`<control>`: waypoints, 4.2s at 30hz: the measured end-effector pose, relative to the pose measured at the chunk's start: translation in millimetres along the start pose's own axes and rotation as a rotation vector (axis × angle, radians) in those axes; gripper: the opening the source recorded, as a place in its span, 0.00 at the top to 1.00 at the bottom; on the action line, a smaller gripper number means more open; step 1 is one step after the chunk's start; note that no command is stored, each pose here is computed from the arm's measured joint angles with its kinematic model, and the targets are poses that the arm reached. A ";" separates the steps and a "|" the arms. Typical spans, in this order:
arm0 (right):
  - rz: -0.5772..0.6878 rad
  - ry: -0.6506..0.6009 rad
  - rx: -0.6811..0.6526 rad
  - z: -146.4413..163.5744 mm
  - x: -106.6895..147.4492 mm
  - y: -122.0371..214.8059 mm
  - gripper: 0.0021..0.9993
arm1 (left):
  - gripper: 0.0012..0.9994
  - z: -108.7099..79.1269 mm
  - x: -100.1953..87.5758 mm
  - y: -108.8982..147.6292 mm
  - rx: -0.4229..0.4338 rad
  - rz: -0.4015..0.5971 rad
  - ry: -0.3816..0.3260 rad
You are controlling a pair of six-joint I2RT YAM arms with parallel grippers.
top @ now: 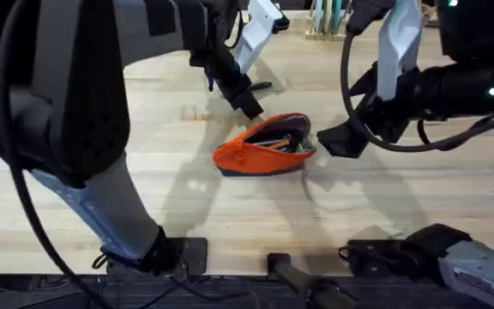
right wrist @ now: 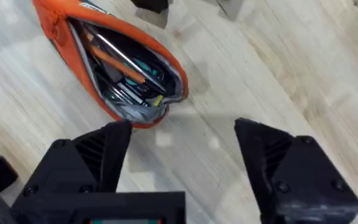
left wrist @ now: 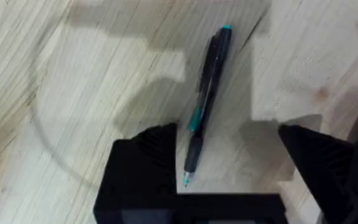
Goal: Unzip the bag, pick up the pens from the table one at a time and place them inside, then zip the bag closed.
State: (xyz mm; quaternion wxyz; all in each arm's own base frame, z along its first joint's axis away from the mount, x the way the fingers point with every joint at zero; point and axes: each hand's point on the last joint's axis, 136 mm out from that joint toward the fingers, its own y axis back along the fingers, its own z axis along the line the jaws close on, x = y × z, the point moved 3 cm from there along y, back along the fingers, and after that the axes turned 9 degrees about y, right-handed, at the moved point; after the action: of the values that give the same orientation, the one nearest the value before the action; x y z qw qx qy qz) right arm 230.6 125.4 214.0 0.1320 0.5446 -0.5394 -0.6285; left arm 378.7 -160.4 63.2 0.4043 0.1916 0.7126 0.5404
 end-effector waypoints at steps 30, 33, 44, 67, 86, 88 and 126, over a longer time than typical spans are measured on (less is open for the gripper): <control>-0.055 -0.040 0.035 -3.2 -10.3 16.4 0.00 | 0.96 -9.9 -0.1 0.9 0.058 0.008 0.032; -0.118 -0.026 0.080 -4.6 -18.7 36.9 0.00 | 0.96 -8.3 -1.9 1.5 0.067 0.037 0.043; -0.154 -0.021 0.229 -12.8 -14.6 68.9 0.00 | 0.96 -4.2 -8.2 28.3 0.076 0.169 0.073; -0.094 -0.034 0.317 -24.8 -5.5 71.1 0.00 | 0.96 -92.9 -43.9 159.2 0.082 0.112 -0.128; -0.058 -0.038 0.279 -9.9 10.4 78.2 0.00 | 0.96 -142.1 -44.3 166.3 0.208 0.110 -0.216; -0.101 -0.031 0.280 -4.0 9.9 88.1 0.00 | 0.96 -143.7 -44.7 166.3 0.213 0.109 -0.219; -0.174 -0.046 0.277 26.9 33.6 122.8 0.00 | 0.96 -157.3 12.7 74.4 0.303 0.273 -0.063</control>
State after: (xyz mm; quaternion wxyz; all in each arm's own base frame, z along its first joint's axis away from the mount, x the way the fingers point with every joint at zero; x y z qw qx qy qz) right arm 144.1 67.4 291.9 -0.0119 0.5876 -0.5746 -0.5695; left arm 235.7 -222.6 141.4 0.3160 0.3620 0.7400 0.4706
